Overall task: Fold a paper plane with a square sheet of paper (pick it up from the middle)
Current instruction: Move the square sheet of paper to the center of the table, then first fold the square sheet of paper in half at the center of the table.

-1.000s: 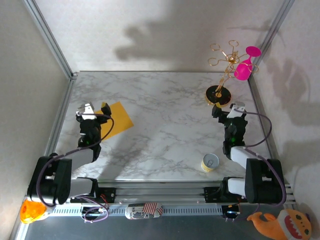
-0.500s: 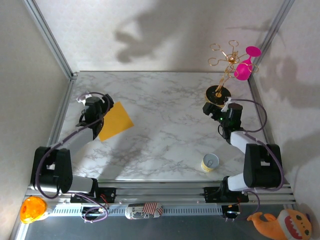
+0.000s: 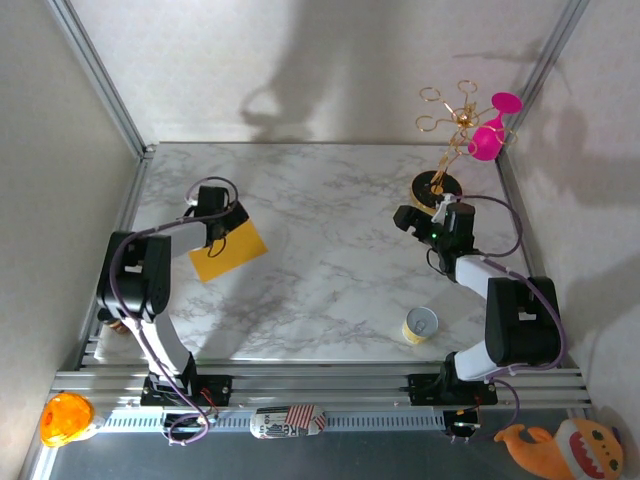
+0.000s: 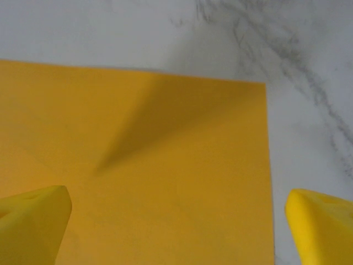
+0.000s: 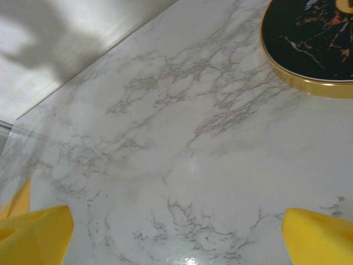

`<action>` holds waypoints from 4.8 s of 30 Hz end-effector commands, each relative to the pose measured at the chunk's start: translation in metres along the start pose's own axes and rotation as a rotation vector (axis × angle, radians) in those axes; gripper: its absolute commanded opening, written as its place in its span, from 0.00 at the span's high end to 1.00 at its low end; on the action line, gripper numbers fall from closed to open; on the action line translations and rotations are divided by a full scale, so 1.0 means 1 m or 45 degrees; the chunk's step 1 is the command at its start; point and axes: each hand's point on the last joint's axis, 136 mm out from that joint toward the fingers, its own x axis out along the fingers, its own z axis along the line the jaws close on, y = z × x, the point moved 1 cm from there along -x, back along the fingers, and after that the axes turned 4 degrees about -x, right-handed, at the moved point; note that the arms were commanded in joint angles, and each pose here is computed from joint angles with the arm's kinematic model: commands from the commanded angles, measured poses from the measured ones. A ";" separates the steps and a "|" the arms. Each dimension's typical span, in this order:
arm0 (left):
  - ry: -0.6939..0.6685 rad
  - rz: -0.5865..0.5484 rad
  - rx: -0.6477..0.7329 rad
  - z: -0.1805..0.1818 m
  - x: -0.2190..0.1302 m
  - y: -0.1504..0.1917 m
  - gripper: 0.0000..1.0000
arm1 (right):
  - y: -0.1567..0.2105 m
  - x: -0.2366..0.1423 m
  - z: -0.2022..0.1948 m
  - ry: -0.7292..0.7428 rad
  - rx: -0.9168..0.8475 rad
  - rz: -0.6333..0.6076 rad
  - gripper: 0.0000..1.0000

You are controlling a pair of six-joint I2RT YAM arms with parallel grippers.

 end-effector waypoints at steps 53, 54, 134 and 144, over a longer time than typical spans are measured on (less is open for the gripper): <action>-0.036 0.396 0.848 -0.148 -0.091 0.207 0.01 | -0.022 -0.012 0.017 0.172 -0.067 -0.006 0.01; -0.031 0.410 0.847 -0.148 -0.090 0.210 0.02 | -0.022 -0.012 0.016 0.175 -0.065 -0.003 0.01; 0.586 0.681 0.461 -0.150 -0.071 0.192 0.72 | 0.091 0.023 0.116 -0.348 0.016 0.581 0.52; 0.496 0.677 0.487 -0.132 -0.054 0.196 0.74 | 0.140 0.049 0.146 -0.376 0.033 0.776 0.77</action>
